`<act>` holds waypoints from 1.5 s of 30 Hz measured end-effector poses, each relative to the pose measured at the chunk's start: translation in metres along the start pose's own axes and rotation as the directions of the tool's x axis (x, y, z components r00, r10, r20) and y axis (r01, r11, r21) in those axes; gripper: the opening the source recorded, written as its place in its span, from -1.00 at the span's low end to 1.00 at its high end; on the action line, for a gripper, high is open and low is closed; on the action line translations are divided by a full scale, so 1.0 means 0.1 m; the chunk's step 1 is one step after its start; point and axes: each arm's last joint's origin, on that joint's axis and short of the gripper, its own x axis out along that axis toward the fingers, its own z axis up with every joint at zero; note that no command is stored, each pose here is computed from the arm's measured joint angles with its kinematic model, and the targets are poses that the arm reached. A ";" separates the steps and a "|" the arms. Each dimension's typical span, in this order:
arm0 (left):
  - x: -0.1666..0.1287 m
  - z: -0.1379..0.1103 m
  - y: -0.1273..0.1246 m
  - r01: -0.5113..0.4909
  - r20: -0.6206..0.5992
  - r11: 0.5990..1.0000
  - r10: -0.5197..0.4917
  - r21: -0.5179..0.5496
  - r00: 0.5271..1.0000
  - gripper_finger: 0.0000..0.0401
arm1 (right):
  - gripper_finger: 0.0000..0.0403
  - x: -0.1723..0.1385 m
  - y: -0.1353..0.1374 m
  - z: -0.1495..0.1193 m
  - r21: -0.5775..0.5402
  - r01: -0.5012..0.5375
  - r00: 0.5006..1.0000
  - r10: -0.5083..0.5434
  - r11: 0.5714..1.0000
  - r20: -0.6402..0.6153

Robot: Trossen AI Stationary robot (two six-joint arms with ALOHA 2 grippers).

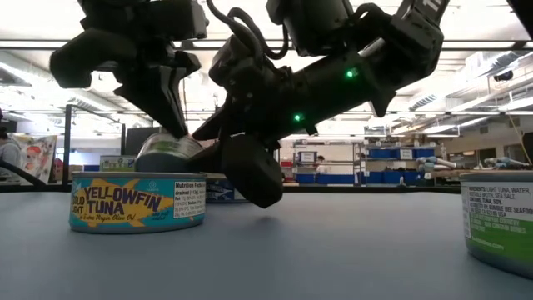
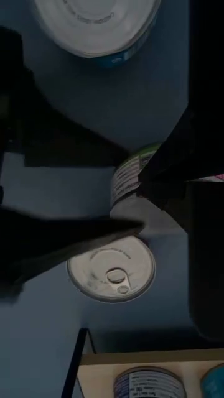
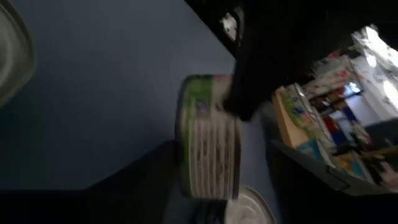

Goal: Stack canned seafood by type on shelf
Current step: Stack the green tuna can on top of the other green tuna can on the shelf

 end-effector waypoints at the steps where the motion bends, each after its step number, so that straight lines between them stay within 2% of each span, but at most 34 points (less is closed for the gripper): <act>1: 0.00 0.00 0.00 0.000 0.002 1.000 0.000 -0.003 1.000 -1.00 | 0.24 0.01 0.00 -0.01 0.007 -0.017 1.000 0.017 1.000 0.009; 10: 0.01 0.03 0.01 0.006 0.023 1.000 -0.006 -0.003 1.000 -1.00 | 0.14 0.04 -0.05 -0.04 0.088 -0.023 1.000 0.023 0.996 0.009; 14: 0.00 0.02 -0.01 0.020 0.018 0.999 -0.019 -0.049 1.000 -0.98 | 0.12 0.04 -0.05 -0.03 0.096 -0.019 1.000 0.017 0.995 0.016; 17: -0.03 -0.03 -0.08 0.056 -0.022 0.998 -0.056 -0.019 0.998 -0.88 | 0.13 0.04 -0.05 -0.03 0.095 -0.020 1.000 0.018 0.995 0.015; 25: -0.11 -0.23 -0.31 0.062 -0.120 0.991 -0.048 0.121 0.992 -0.49 | 0.11 0.04 -0.04 -0.04 0.089 -0.024 1.000 0.024 0.996 0.006; 30: -0.02 -0.41 -0.37 0.063 -0.162 0.983 -0.035 0.170 0.986 -0.39 | 0.08 0.04 -0.04 -0.04 0.089 -0.023 1.000 0.023 0.996 0.005; 32: 0.02 -0.48 -0.36 0.048 -0.186 0.983 -0.014 0.179 0.982 -0.39 | 0.07 0.04 -0.04 -0.04 0.089 -0.024 1.000 0.023 0.996 0.005; 37: 0.10 -0.54 -0.38 0.047 -0.158 0.984 -0.019 0.173 0.987 -0.47 | 0.07 0.04 -0.04 -0.04 0.089 -0.024 1.000 0.023 0.996 0.006; 45: 0.16 -0.59 -0.39 0.038 -0.129 0.982 -0.014 0.184 0.992 -0.83 | 0.06 0.04 -0.04 -0.04 0.085 -0.024 1.000 0.024 0.996 0.006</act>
